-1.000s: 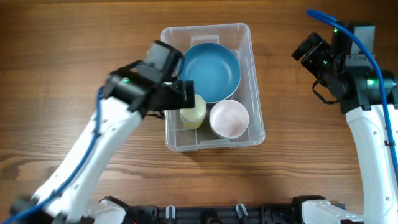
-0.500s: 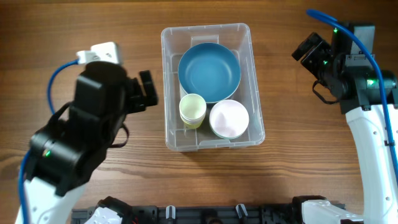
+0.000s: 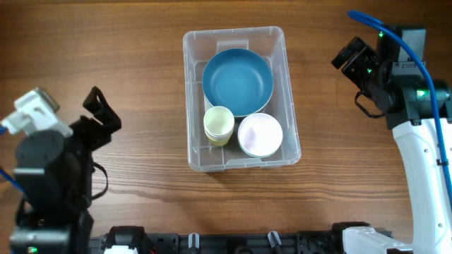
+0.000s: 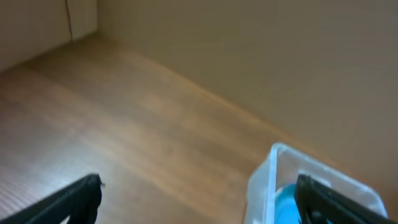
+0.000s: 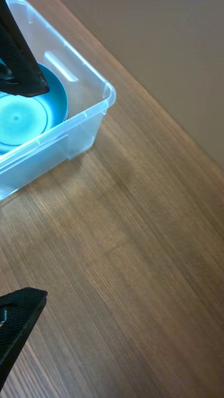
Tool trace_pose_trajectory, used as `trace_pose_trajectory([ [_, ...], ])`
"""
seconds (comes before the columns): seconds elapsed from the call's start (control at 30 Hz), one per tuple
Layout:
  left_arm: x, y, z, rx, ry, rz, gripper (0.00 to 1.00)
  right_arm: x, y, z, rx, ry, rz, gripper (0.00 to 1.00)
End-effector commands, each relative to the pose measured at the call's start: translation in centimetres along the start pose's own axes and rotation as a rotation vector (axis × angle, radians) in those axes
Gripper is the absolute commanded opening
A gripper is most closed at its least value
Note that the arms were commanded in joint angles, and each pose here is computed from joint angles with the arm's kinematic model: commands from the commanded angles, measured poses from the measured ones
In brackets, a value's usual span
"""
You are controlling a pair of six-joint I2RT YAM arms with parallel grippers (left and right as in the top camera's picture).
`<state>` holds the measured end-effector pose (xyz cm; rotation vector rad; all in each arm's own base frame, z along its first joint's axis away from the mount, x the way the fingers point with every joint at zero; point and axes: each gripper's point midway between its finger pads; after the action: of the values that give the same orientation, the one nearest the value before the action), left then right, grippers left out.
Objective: Pack container
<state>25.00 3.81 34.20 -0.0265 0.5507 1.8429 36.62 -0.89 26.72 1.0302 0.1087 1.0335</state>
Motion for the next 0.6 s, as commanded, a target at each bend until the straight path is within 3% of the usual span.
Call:
trace_pose_trajectory([
  [0.0, 0.8, -1.6, -5.2, 0.002, -0.006, -0.072, 1.0, -0.1, 0.0, 0.5, -0.018, -0.016, -0.01, 0.99],
  [0.27, 3.9, -4.1, -14.7, -0.008, -0.002, -0.093, 1.0, -0.1, 0.0, 0.5, -0.018, -0.016, -0.01, 1.0],
  [0.57, 5.8, -5.0, -19.6, -0.032, 0.003, -0.103, 1.0, -0.1, 0.0, 0.5, -0.018, -0.016, -0.01, 1.0],
])
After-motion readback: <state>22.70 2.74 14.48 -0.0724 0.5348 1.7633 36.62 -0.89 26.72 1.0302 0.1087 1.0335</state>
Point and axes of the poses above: each gripper's point midway between its finger pads, its own y axis back along the fingers, its own x axis along the line the jaws close on, z = x × y, and after that the axes turned 3 degrees about -y, right-handed
